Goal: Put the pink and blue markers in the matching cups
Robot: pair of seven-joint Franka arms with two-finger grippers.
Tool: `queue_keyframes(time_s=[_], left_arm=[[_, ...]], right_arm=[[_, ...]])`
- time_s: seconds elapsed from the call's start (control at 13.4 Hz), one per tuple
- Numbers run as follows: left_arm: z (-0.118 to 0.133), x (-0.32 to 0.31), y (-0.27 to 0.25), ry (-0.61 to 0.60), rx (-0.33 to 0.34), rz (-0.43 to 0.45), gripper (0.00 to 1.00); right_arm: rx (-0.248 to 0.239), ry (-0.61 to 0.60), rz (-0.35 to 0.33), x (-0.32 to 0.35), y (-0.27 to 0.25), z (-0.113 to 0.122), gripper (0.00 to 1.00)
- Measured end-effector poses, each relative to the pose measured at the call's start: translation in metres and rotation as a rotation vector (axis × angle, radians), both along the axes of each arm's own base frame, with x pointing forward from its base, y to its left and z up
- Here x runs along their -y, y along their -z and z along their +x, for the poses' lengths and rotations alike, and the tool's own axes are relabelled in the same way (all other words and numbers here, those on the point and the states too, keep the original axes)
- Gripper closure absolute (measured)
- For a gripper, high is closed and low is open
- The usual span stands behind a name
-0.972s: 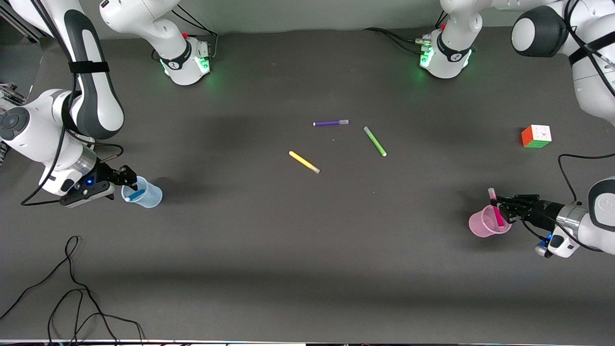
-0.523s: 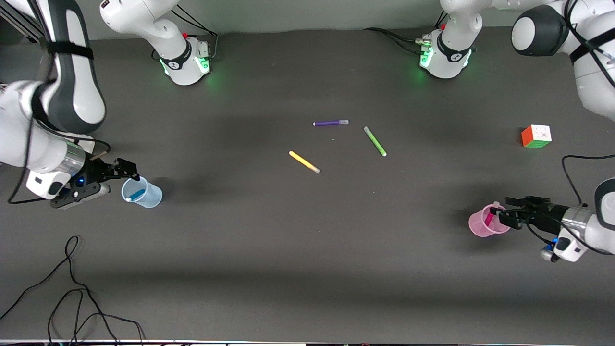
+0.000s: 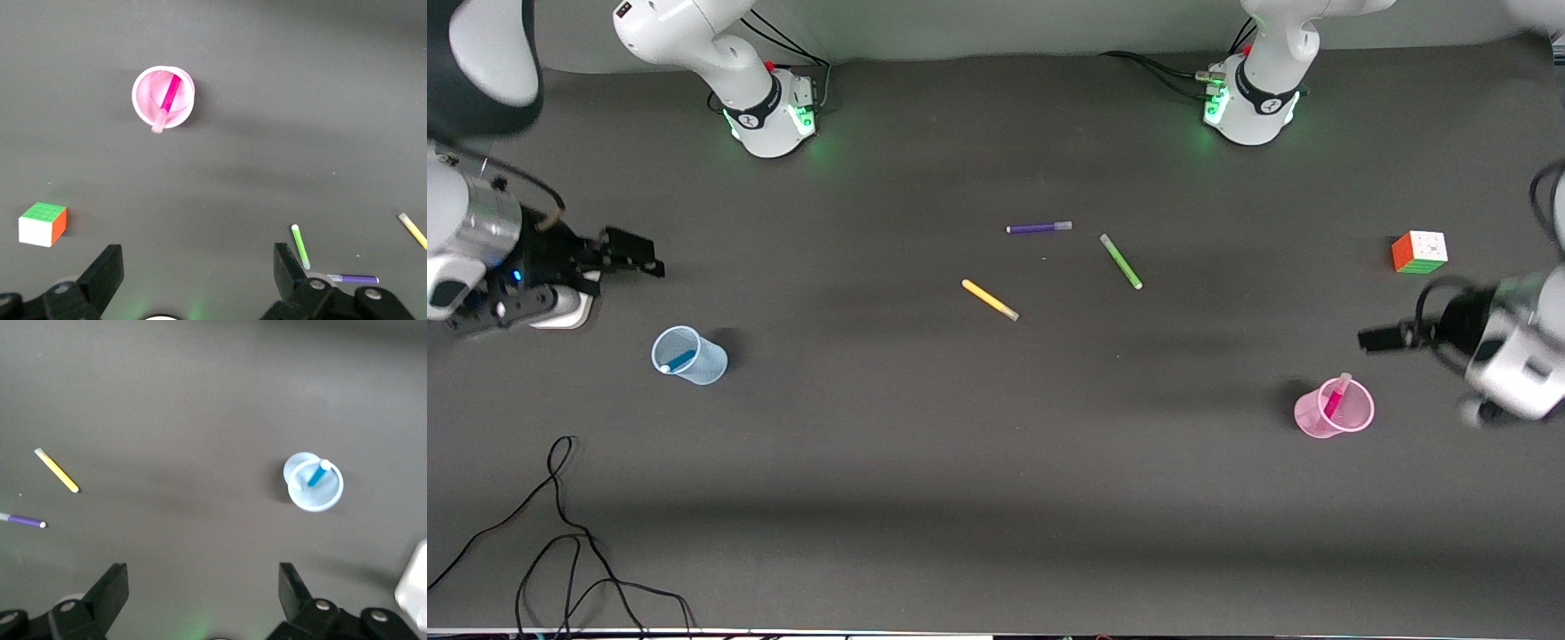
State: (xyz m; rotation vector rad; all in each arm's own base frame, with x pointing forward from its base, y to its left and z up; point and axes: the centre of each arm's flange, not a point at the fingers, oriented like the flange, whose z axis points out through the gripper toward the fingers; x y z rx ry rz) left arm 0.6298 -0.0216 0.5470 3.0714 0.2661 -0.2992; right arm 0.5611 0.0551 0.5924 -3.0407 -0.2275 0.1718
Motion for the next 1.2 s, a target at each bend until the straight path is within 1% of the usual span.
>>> queue_keyframes(time_s=[0.15,0.3,0.45,0.75,0.82,0.97,1.2], left_arm=[[-0.034,-0.009,-0.014,-0.012,0.060,0.023,0.00],[-0.057,-0.014,-0.012,0.002,0.085,0.088,0.00],[-0.061,-0.013,-0.008,0.020,0.097,0.125,0.00],[-0.064,0.006,-0.010,0.031,0.098,0.129,0.00],[-0.067,0.010,-0.016,0.034,0.108,0.127,0.00],[-0.073,0.013,-0.030,0.037,0.132,0.124,0.00],[-0.078,0.012,-0.038,0.060,0.138,0.122,0.00]], right_arm=[[0.035,0.030,-0.053,-0.025,-0.028,-0.016,0.00],[0.069,0.017,-0.103,-0.037,-0.042,-0.028,0.00],[0.073,0.017,-0.115,-0.037,-0.041,-0.030,0.00],[0.070,0.045,-0.114,-0.022,-0.042,-0.037,0.00],[0.066,0.060,-0.102,-0.014,-0.039,-0.038,0.00],[0.079,0.097,-0.066,0.000,-0.032,-0.034,0.00],[0.080,0.105,-0.056,0.002,-0.024,-0.030,0.00]])
